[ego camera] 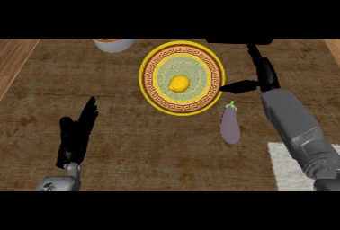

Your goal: Pick the lemon from the placemat and place it in the plate

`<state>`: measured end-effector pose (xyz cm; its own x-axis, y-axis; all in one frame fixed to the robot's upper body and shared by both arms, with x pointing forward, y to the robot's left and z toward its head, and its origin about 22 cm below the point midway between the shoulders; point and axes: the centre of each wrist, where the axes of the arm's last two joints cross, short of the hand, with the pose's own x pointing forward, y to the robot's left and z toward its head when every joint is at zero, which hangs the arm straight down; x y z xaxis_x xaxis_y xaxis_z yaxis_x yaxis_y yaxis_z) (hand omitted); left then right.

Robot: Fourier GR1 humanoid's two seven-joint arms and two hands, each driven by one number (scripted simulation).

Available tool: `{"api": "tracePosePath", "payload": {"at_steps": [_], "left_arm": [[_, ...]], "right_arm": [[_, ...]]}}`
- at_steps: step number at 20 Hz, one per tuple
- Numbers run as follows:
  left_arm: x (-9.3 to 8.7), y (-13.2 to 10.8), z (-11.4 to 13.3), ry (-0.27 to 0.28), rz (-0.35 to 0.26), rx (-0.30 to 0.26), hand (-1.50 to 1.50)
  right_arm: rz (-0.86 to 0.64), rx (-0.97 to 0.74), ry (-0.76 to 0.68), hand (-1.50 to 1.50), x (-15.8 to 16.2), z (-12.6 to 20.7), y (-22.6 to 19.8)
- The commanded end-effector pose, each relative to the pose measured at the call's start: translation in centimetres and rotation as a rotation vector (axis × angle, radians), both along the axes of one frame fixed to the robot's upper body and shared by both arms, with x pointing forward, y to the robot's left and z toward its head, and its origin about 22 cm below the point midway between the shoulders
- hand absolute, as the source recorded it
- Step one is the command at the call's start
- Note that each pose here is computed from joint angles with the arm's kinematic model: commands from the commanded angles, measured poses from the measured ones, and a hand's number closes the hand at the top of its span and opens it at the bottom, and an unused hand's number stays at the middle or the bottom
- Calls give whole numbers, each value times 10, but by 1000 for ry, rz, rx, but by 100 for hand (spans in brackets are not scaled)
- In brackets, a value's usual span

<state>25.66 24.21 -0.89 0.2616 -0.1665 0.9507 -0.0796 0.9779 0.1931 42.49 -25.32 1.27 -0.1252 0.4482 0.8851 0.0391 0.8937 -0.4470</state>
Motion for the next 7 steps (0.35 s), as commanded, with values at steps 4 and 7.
{"api": "tracePosePath", "payload": {"at_steps": [4, 7], "left_arm": [[-6, -3, 2, -1, -14, 12, 0], [-7, -4, 11, 1, -15, 2, 0]], "right_arm": [[-46, -15, 12, -150, -12, -9, -36], [-90, -64, -1, -150, -7, 2, -42]]}}
